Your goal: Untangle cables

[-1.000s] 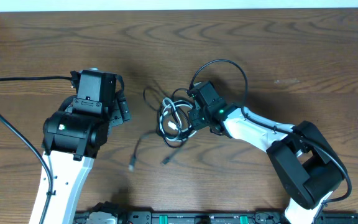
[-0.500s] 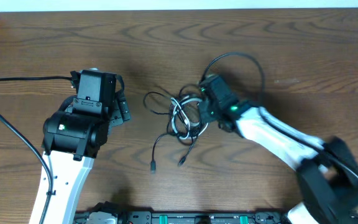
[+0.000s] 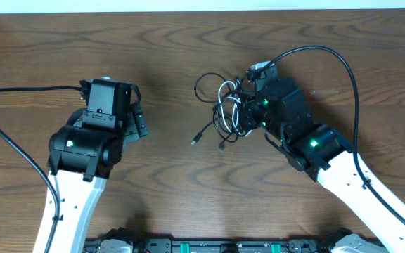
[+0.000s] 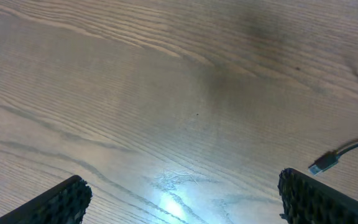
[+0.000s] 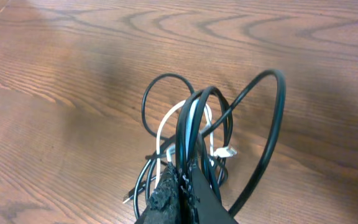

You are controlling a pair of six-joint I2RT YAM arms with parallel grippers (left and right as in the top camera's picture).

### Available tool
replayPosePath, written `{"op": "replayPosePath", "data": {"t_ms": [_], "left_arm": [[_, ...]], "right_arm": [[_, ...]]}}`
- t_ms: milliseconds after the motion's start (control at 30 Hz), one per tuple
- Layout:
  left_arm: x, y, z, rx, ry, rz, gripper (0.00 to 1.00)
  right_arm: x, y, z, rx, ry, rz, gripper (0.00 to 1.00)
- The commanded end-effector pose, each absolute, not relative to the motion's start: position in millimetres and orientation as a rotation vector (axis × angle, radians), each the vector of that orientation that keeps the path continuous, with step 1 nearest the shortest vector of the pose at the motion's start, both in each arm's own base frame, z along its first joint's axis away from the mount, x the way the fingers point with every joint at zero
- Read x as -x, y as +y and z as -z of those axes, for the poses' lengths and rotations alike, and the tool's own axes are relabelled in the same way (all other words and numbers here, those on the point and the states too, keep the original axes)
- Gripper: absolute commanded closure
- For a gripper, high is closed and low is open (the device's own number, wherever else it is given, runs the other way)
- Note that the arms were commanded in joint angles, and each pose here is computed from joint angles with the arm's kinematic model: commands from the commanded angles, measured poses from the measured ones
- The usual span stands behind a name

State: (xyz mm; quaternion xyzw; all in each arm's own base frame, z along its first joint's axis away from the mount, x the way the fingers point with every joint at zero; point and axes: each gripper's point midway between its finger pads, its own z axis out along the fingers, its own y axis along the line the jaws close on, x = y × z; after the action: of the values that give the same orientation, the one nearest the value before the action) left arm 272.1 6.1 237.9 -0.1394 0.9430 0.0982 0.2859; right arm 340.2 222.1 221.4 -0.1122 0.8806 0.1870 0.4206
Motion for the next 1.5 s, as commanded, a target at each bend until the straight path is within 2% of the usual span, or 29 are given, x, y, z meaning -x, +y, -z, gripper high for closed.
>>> {"op": "replayPosePath", "data": {"t_ms": [0,267,733,1033,1200,1333,1400,1467], "left_arm": [[-271.2,8.6,-238.7,0.392,2.516,-0.268,0.02],[-271.2,8.6,-238.7,0.392,2.516,-0.268,0.02],[-271.2,8.6,-238.7,0.392,2.516,-0.268,0.02],[-271.2,8.6,-238.7,0.392,2.516,-0.268,0.02],[-271.2,8.6,-238.7,0.392,2.516,-0.268,0.02],[-271.2,8.6,-238.7,0.392,2.516,-0.268,0.02],[-271.2,8.6,-238.7,0.392,2.516,-0.268,0.02],[-271.2,8.6,-238.7,0.392,2.516,-0.268,0.02]], "right_arm": [[-340.2,221.5,-232.1,0.292,2.179,-0.468,0.99],[-339.9,239.0,-250.5,0.328,2.106,-0.588,0.99],[-332.4,234.3,-338.6,0.264,1.821,-0.706,0.99],[-343.3,194.2,-301.4,0.16,1.955,-0.416,0.98],[-347.1,157.1,-272.5,0.065,2.047,-0.159,0.75],[-347.2,144.0,-251.1,0.053,2.112,-0.038,0.3],[-347.0,145.2,-243.5,0.056,2.138,-0.036,0.19],[-346.6,149.8,-239.2,0.071,2.154,-0.057,0.12]]}}
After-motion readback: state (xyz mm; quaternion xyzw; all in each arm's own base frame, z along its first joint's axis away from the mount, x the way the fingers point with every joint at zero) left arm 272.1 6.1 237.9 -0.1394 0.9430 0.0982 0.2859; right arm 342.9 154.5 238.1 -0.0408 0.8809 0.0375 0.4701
